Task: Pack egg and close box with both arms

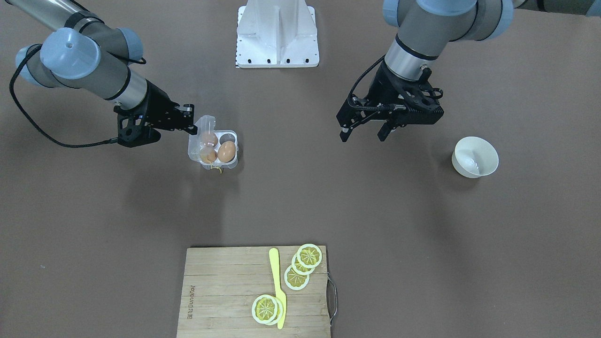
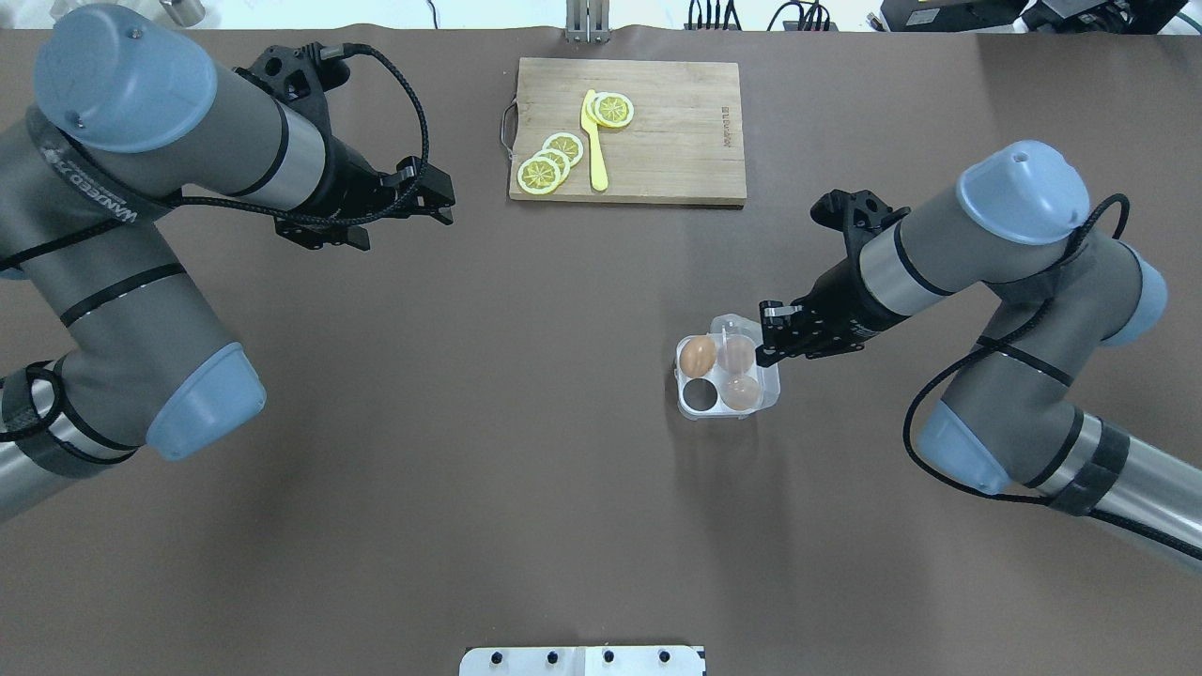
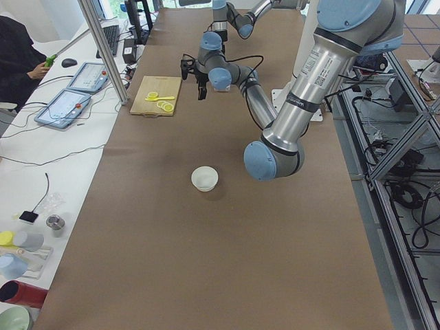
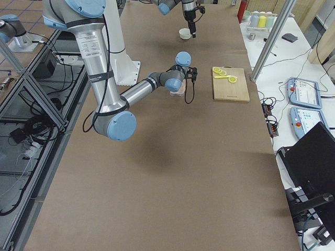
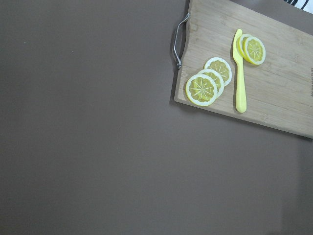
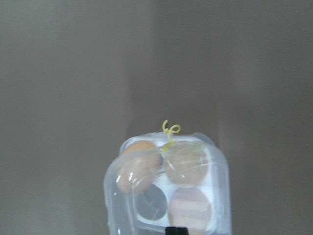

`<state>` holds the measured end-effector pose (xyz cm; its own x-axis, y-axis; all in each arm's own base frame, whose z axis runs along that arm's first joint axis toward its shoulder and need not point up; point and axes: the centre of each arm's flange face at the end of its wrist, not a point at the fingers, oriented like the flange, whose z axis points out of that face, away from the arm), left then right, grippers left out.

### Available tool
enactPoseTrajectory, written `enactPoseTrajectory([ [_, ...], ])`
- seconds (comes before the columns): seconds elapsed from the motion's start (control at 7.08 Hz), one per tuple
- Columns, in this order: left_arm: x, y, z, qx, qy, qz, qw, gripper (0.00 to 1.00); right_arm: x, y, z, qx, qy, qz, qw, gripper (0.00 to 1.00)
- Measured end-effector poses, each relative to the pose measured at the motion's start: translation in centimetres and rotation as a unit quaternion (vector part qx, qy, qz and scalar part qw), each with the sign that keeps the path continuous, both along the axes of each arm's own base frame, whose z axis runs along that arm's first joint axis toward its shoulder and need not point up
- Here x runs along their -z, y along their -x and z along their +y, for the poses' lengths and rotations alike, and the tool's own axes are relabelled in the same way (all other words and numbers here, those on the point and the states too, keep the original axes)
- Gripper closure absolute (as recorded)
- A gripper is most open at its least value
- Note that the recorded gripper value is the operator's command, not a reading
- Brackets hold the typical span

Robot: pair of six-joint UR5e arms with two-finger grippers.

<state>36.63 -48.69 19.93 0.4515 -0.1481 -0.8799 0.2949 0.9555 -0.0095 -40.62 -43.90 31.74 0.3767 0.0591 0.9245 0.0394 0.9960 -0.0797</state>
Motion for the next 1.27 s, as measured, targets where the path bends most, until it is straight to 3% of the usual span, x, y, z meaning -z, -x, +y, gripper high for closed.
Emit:
enactPoseTrajectory([
  [0.42, -2.2, 0.3, 0.4, -0.001, -0.007, 0.008, 0.9999, 0.02, 3.9, 1.2, -1.3, -0.019, 0.004, -0.007, 0.9998, 1.0],
  [0.56, -2.4, 0.5, 0.4, -0.004, -0.007, 0.011, 0.9999, 0.02, 5.5, -0.5, -2.4, -0.03, 0.015, -0.014, 0.9993, 0.78],
  [0.71, -2.5, 1.1, 0.3, -0.007, -0.004, 0.015, 0.9999, 0.02, 6.9, -3.4, -3.8, -0.046, 0.027, -0.019, 0.9984, 0.26],
  [0.85, -2.8, 1.8, 0.0, -0.009, 0.002, 0.016, 0.9998, 0.02, 7.9, -6.6, -5.4, -0.062, 0.043, -0.022, 0.9969, 0.0],
  [1.13, -5.4, 4.0, -1.1, -0.008, -0.005, -0.005, 0.9999, 0.02, 6.3, -13.2, -8.5, -0.1, 0.064, -0.015, 0.9928, 0.0],
  [1.27, -7.7, 7.1, -2.3, -0.01, -0.033, -0.031, 0.9989, 0.02, 3.7, -17.0, -10.0, -0.117, 0.048, 0.001, 0.9919, 0.0],
])
